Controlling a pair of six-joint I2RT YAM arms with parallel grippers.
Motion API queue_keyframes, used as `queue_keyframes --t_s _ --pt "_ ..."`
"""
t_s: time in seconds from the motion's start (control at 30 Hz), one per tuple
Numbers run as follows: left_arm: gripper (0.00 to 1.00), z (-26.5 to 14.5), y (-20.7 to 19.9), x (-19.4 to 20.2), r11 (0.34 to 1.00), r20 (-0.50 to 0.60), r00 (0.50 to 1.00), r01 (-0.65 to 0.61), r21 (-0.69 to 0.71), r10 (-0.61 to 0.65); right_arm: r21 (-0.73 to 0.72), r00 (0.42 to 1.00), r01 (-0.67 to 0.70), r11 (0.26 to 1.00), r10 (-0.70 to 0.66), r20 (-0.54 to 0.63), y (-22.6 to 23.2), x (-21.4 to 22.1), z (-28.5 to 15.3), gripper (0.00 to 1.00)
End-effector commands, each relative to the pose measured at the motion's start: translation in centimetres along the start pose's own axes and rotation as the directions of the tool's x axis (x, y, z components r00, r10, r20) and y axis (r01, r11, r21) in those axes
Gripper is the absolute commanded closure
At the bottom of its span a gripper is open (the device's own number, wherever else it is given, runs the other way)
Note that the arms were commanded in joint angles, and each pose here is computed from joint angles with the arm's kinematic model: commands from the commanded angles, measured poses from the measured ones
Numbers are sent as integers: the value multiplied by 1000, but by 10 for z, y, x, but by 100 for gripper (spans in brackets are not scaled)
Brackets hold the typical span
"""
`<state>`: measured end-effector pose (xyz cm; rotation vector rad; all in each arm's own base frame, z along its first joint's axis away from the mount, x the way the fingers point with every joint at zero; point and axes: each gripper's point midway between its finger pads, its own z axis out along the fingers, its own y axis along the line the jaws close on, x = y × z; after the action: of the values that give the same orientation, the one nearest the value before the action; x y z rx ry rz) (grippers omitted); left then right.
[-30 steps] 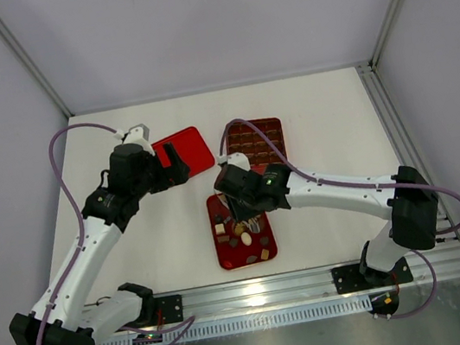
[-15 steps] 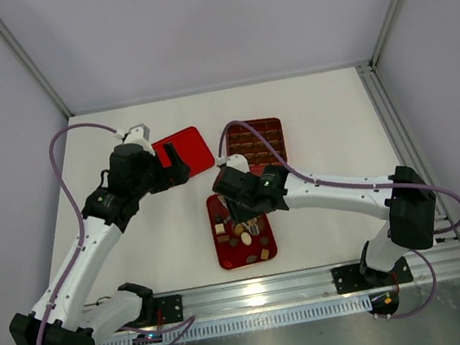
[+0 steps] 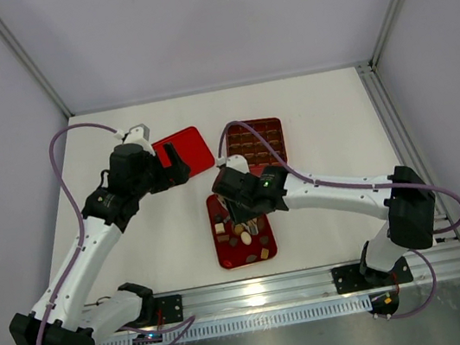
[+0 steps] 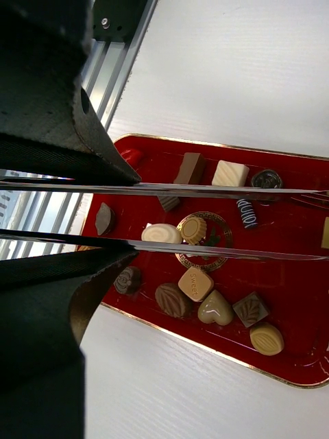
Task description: Pack the chocolate
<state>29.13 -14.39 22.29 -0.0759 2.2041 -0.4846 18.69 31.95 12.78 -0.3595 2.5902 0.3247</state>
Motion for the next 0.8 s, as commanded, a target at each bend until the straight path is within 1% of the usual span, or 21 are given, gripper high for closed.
queue_keyframes --t_s 0.0,0.33,0.53,0.77 --pt "0 -4 -5 -7 1000 28 1000 -11 25 10 -24 999 -30 999 31 30 8 -6 -1 57" --pt "0 -2 -5 -6 1000 25 1000 -11 24 10 -4 1000 -28 1000 28 12 6 1 8 57" --pt "0 -3 -5 -7 1000 28 1000 -11 25 10 -4 999 -34 999 34 24 6 -1 7 58" --pt "0 -4 -5 -8 1000 32 999 -11 24 10 1 999 -33 999 33 28 5 -2 8 65"
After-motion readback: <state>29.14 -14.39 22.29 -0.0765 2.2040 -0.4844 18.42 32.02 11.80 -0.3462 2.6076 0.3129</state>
